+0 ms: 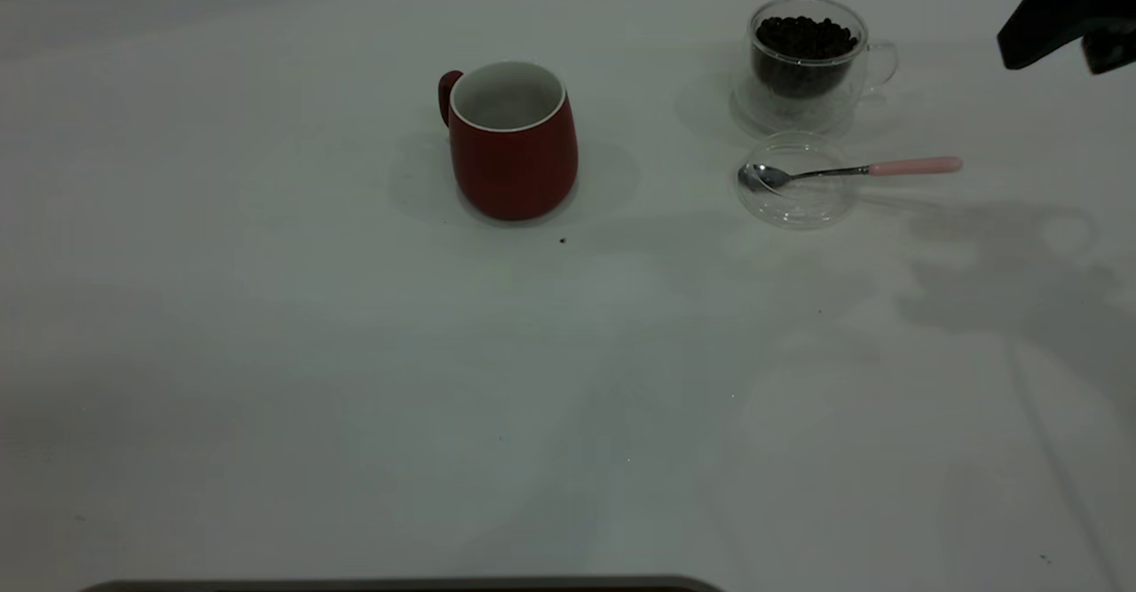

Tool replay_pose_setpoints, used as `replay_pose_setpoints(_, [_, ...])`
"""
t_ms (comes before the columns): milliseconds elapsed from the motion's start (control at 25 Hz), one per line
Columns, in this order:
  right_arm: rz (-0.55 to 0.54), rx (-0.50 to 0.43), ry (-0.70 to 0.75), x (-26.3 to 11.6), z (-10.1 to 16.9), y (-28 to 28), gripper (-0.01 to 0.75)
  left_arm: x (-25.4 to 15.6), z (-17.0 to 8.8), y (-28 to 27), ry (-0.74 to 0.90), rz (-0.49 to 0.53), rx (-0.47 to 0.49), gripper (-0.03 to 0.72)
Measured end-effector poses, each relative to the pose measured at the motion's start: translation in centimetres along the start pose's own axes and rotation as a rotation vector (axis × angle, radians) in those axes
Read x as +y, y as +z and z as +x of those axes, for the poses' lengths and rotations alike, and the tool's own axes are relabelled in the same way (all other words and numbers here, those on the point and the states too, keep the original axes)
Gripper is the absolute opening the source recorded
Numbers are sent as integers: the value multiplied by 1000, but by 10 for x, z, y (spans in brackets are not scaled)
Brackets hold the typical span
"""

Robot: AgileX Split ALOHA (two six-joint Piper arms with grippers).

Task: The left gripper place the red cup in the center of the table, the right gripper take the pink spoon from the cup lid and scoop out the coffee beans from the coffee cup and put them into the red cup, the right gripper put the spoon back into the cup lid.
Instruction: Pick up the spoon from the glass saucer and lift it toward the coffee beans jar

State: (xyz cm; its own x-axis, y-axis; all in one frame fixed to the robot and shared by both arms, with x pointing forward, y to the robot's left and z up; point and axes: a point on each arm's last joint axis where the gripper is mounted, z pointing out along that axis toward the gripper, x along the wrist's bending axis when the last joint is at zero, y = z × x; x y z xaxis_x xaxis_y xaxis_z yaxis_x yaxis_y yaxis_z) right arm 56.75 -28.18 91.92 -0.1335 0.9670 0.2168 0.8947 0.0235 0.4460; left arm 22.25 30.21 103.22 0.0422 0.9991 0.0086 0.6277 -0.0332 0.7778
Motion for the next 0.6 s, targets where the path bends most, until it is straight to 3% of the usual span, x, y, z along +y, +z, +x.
replay_pose_setpoints(200, [52, 176, 180, 16, -54, 37, 583, 0, 0, 0, 0, 0, 0, 587])
replay_pose_setpoints(360, [21, 288, 299, 17, -92, 61, 583, 0, 0, 0, 0, 0, 0, 587])
replay_pose_setpoints(600, [32, 402, 327, 4, -123, 96, 583, 0, 0, 0, 0, 0, 0, 587])
